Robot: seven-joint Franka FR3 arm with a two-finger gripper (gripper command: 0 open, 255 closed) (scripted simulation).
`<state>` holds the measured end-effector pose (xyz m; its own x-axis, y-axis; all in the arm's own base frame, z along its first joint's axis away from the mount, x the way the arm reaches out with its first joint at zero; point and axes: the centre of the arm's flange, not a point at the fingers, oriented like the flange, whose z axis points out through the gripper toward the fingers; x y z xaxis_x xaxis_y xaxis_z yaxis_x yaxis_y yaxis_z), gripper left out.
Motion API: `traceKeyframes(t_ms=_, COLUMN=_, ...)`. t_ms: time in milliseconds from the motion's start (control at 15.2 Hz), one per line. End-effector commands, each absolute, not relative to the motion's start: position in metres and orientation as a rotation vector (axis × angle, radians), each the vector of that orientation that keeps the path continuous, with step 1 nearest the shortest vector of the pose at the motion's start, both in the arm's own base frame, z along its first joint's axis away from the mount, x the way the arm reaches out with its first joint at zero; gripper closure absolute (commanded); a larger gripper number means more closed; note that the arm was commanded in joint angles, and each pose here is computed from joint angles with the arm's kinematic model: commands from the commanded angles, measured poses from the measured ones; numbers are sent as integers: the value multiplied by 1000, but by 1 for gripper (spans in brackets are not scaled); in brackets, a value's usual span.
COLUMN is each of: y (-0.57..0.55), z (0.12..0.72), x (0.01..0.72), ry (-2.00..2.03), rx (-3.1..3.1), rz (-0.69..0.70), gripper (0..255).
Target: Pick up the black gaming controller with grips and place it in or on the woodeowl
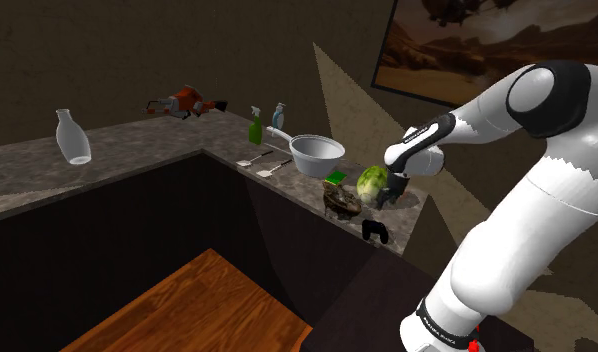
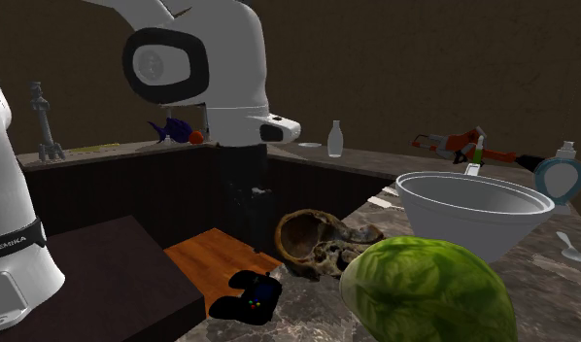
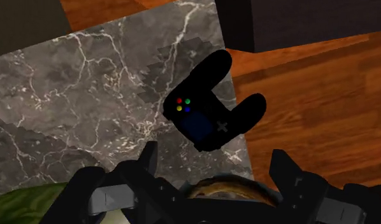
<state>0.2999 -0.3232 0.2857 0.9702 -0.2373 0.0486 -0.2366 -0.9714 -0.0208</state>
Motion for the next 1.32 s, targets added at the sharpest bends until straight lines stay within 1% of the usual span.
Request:
traceKeyframes(t_ms=0, y=-322, z=260, x=290, ry=555, rx=-3074, rz=-106, gripper=0)
traceKeyframes(t_ms=198, y=-319, z=228, x=281, ry=762, rx=-3022, rz=-133, gripper=0)
traceKeyframes(t_ms=660, y=-319, z=191, x=285, ry=762, rx=-3022, rz=-133, gripper=0)
traceKeyframes(t_ms=1188, y=-319, z=188, x=285, ry=762, rx=-3022, rz=-133, gripper=0)
traceKeyframes(t_ms=1254, y=-319, z=188, x=285, ry=762, rx=-3022, rz=-133, gripper=255)
